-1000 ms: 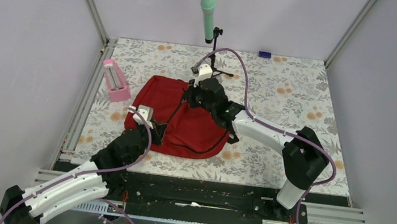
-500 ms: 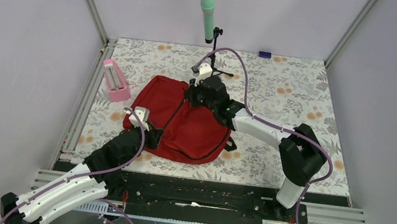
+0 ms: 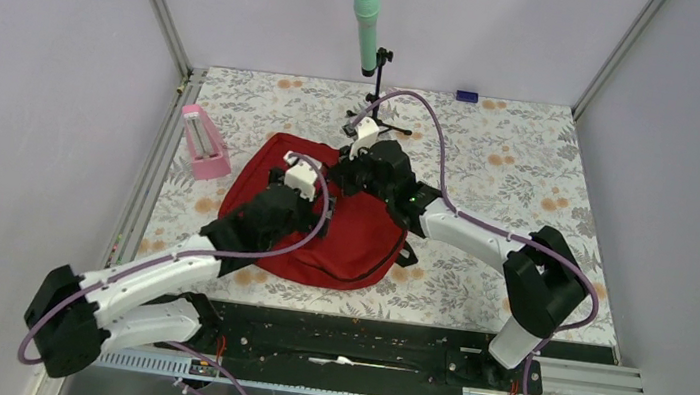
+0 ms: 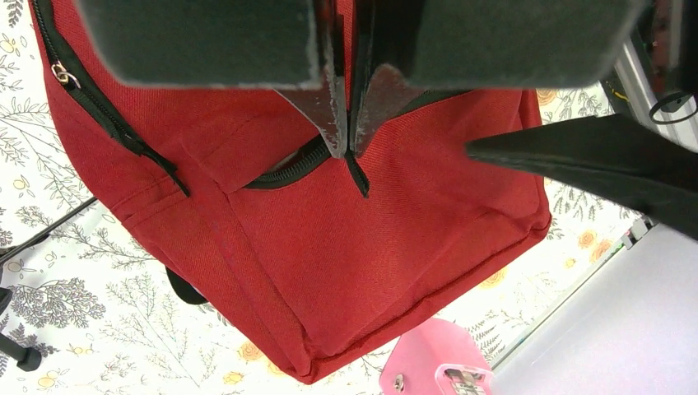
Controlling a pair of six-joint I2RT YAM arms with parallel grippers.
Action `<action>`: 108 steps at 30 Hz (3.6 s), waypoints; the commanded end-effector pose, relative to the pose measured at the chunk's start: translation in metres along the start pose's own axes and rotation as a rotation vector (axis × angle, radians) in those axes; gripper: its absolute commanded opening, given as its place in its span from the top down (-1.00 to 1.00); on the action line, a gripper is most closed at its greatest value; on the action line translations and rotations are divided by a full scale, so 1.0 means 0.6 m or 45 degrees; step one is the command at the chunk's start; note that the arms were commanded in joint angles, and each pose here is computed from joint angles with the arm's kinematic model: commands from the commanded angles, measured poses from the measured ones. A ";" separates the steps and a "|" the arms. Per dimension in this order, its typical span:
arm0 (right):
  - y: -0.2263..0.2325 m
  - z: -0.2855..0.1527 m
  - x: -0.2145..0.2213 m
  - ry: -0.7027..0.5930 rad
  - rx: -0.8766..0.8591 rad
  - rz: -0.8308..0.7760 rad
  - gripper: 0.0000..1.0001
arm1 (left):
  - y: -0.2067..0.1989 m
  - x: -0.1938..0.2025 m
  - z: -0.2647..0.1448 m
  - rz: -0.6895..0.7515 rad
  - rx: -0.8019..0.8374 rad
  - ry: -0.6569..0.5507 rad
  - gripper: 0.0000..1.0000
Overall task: Pack the student bag
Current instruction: Zip the student bag at the center of the board.
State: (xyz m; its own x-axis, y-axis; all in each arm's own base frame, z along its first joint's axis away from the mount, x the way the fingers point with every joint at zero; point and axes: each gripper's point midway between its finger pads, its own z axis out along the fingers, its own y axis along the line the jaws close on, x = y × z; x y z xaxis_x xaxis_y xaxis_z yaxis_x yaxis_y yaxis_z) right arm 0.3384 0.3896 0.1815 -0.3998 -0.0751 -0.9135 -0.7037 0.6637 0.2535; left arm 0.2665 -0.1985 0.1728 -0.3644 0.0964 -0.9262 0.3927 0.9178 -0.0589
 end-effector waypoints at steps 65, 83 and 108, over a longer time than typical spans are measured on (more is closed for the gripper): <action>-0.113 -0.167 -0.250 -0.486 0.435 0.101 1.00 | 0.057 0.134 -0.033 -0.258 -0.095 0.037 1.00; 0.030 -0.064 -0.175 -0.284 0.045 0.073 1.00 | -0.007 0.094 0.005 -0.108 0.081 0.100 0.99; 0.080 -0.033 -0.125 -0.149 -0.057 0.046 1.00 | -0.016 -0.016 0.049 -0.120 -0.001 -0.155 -0.07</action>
State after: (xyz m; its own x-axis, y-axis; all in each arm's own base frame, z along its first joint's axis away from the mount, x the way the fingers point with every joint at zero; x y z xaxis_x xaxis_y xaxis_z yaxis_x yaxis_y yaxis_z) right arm 0.3124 0.3915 0.1999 -0.4710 -0.1050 -0.8758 -0.6749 0.6823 0.2811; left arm 0.2756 -0.2173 0.1439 -0.3695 0.0090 -0.9292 0.3887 0.9098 -0.1457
